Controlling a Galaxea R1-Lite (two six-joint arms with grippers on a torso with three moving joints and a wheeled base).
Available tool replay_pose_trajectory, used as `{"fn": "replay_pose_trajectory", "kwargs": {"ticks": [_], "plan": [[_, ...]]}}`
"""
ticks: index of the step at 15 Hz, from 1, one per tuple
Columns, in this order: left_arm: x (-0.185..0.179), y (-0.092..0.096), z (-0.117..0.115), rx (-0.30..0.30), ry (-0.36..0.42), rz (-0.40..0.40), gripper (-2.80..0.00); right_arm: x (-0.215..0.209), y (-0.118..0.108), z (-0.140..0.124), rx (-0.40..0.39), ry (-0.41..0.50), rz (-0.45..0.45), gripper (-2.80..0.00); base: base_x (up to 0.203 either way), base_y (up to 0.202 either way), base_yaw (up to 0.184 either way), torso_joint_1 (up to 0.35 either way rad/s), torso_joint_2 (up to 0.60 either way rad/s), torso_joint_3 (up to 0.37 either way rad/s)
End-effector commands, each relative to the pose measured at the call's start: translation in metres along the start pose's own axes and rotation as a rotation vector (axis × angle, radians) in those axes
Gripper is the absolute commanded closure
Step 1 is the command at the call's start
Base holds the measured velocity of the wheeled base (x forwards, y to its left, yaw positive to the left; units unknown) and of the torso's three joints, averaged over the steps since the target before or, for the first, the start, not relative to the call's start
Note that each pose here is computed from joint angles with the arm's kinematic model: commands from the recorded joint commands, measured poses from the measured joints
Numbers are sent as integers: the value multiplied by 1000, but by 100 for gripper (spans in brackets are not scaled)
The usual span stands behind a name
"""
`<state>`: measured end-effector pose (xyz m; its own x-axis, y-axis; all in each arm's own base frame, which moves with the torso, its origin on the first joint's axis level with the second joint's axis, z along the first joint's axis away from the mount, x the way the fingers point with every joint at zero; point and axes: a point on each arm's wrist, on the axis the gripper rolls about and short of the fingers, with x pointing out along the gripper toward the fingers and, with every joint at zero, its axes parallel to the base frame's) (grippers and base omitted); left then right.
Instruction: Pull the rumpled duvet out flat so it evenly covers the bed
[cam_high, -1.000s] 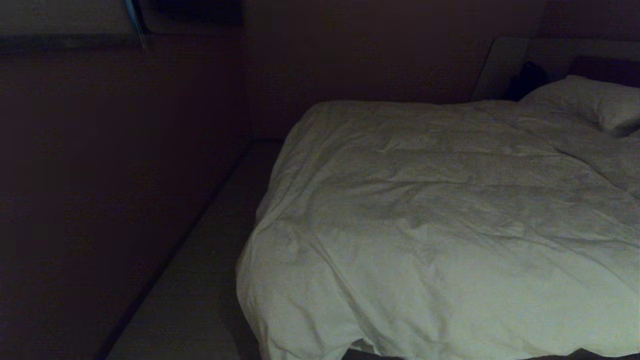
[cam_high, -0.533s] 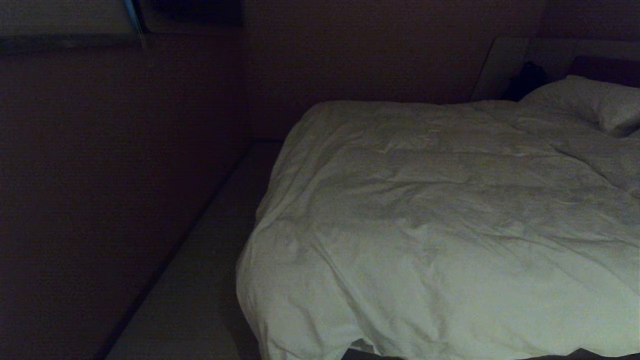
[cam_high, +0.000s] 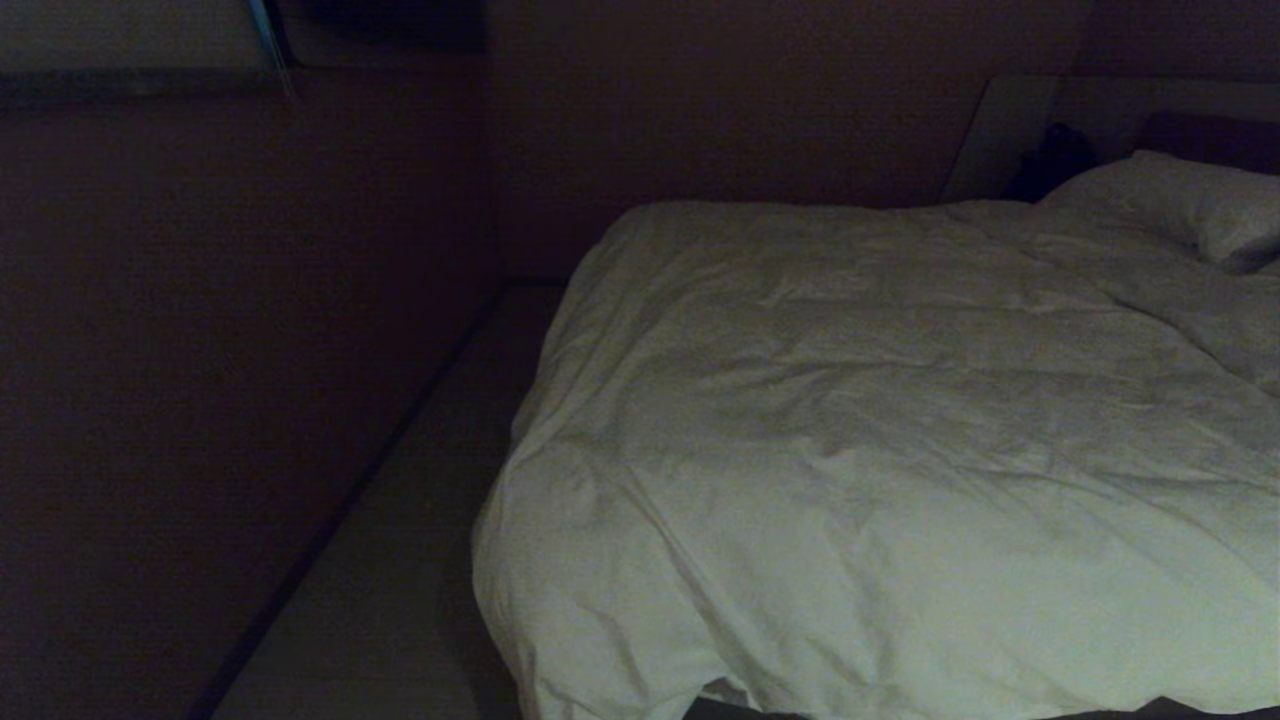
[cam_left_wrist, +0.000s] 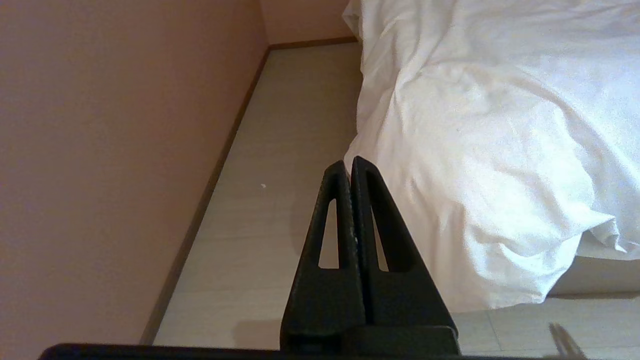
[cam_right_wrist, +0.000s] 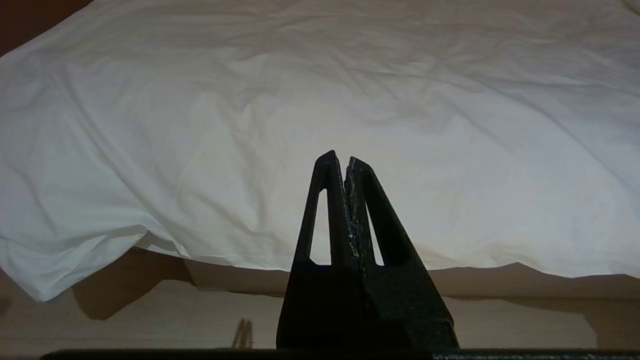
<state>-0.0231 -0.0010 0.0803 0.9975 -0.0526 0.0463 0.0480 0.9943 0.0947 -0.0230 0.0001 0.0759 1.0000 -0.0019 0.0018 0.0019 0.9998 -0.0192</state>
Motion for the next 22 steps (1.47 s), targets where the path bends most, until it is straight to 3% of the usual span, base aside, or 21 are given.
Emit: {"fn": "replay_pose_trajectory", "kwargs": {"ticks": [1,4,15,22], "plan": [[0,0,-1,0,15,2,0,0,0,0,-1,0,0,0,0,0,0,0,0,0],[0,0,-5,-5,49,3,0,0,0,0,-1,0,0,0,0,0,0,0,0,0],[0,0,-5,0,48,4,0,0,0,0,-1,0,0,0,0,0,0,0,0,0],[0,0,-5,0,50,3,0,0,0,0,-1,0,0,0,0,165,1,2,1,2]]}}
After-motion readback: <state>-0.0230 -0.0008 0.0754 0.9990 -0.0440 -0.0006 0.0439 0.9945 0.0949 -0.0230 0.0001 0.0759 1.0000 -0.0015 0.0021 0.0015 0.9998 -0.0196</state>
